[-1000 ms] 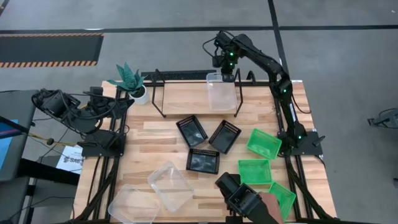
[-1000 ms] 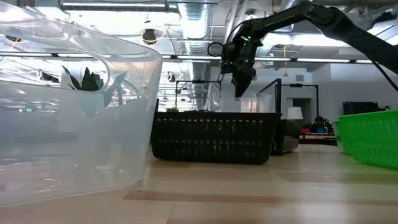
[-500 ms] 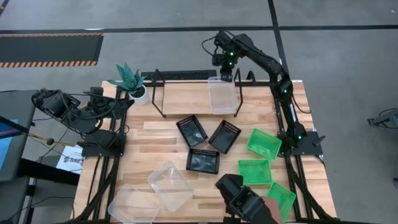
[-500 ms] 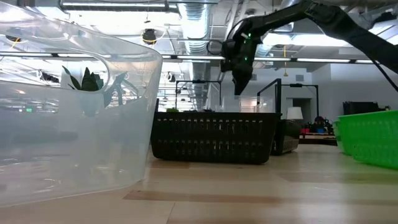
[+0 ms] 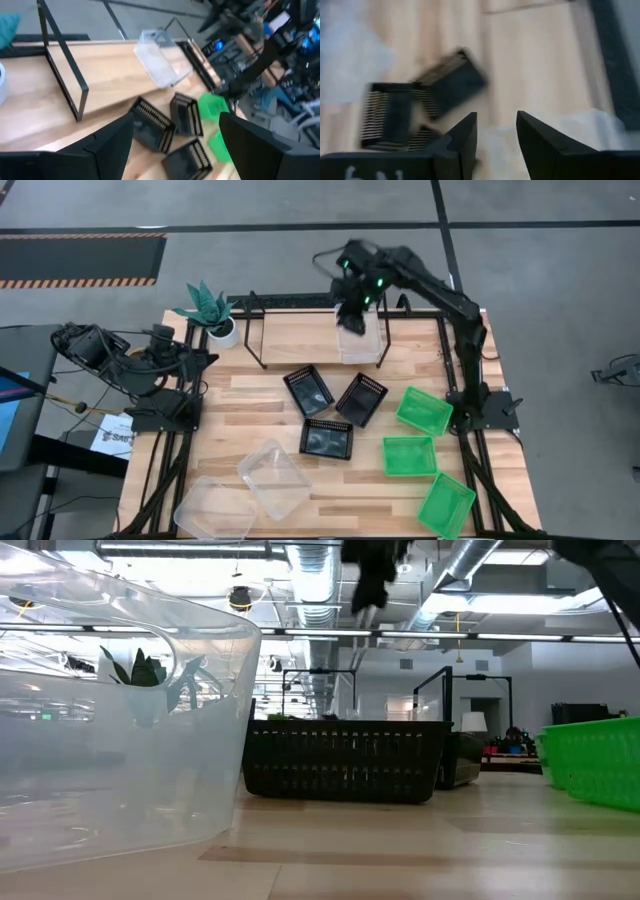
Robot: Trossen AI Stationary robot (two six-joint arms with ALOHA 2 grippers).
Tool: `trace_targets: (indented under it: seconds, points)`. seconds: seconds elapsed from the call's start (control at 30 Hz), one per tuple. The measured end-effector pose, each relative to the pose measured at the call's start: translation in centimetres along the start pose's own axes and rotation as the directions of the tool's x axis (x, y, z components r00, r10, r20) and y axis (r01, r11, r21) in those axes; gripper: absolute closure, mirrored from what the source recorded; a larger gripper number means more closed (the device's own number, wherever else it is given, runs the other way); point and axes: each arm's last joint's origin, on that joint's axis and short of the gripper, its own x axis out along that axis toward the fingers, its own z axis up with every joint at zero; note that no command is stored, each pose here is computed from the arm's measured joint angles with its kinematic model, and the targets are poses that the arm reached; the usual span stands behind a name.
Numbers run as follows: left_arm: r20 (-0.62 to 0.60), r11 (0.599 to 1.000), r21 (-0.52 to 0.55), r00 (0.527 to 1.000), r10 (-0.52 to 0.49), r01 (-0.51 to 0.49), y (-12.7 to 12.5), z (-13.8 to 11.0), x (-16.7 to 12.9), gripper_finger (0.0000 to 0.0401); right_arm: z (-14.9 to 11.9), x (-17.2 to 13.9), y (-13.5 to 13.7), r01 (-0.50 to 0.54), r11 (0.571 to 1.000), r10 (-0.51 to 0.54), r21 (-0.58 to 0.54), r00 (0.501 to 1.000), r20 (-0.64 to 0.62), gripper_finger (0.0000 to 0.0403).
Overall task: Stack baskets on shelf by color
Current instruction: Stack the right transparent bin on top of the transparent bin on the shelf
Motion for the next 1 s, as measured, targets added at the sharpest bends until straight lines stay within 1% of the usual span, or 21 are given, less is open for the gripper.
trace_targets:
  seconds: [0.1,0.27,0.37,0.43,0.5,0.57,0.7,0.8,0.87,1.0]
  points:
    - [-0.047,0.999,0.033,0.999,-0.008,0.01,0.0,-0.1,0.0,0.0118,1.0,0.8,4.8,-0.061,0.997,0.061,-0.053,0.998,-0.008,0.0245]
    - [-0.109,0.996,0.083,0.994,-0.019,0.028,0.0,-0.3,0.0,0.0118,1.6,2.6,12.6,-0.118,0.99,0.114,-0.082,0.992,-0.053,0.0253]
    - [-0.133,0.995,0.096,0.991,-0.022,0.035,-0.1,-0.4,0.0,0.0118,1.7,4.5,17.0,-0.106,0.989,0.098,-0.107,0.992,-0.075,0.0256]
    - [-0.144,0.995,0.095,0.989,-0.025,0.039,-0.1,-0.4,0.0,0.0118,1.2,5.4,19.4,-0.096,0.99,0.084,-0.105,0.99,-0.114,0.0258]
    - [-0.163,0.995,0.088,0.986,-0.031,0.046,-0.1,-0.5,0.0,0.0118,1.1,6.3,21.9,-0.108,0.99,0.098,-0.091,0.989,-0.106,0.0261]
    - [-0.188,0.995,0.083,0.982,-0.035,0.051,-0.1,-0.5,0.0,0.0118,0.6,7.0,24.0,-0.127,0.989,0.118,-0.069,0.985,-0.129,0.0263]
    - [-0.21,0.995,0.079,0.977,-0.039,0.057,-0.2,-0.6,-0.1,0.0118,-0.5,9.6,28.1,-0.157,0.986,0.146,-0.055,0.974,-0.175,0.0265]
    - [-0.211,0.996,0.077,0.977,-0.029,0.046,-0.4,-0.8,0.1,0.0118,-1.3,11.5,31.0,-0.167,0.986,0.165,0.004,0.966,-0.198,0.0266]
    - [-0.215,0.996,0.082,0.976,-0.023,0.042,-0.5,-0.9,0.3,0.0118,-2.3,13.1,32.9,-0.165,0.986,0.167,0.03,0.957,-0.238,0.0266]
    - [-0.234,0.994,0.106,0.972,-0.004,0.03,-1.0,-1.4,0.7,0.0118,-3.9,16.2,36.3,-0.19,0.982,0.186,0.01,0.946,-0.264,0.0267]
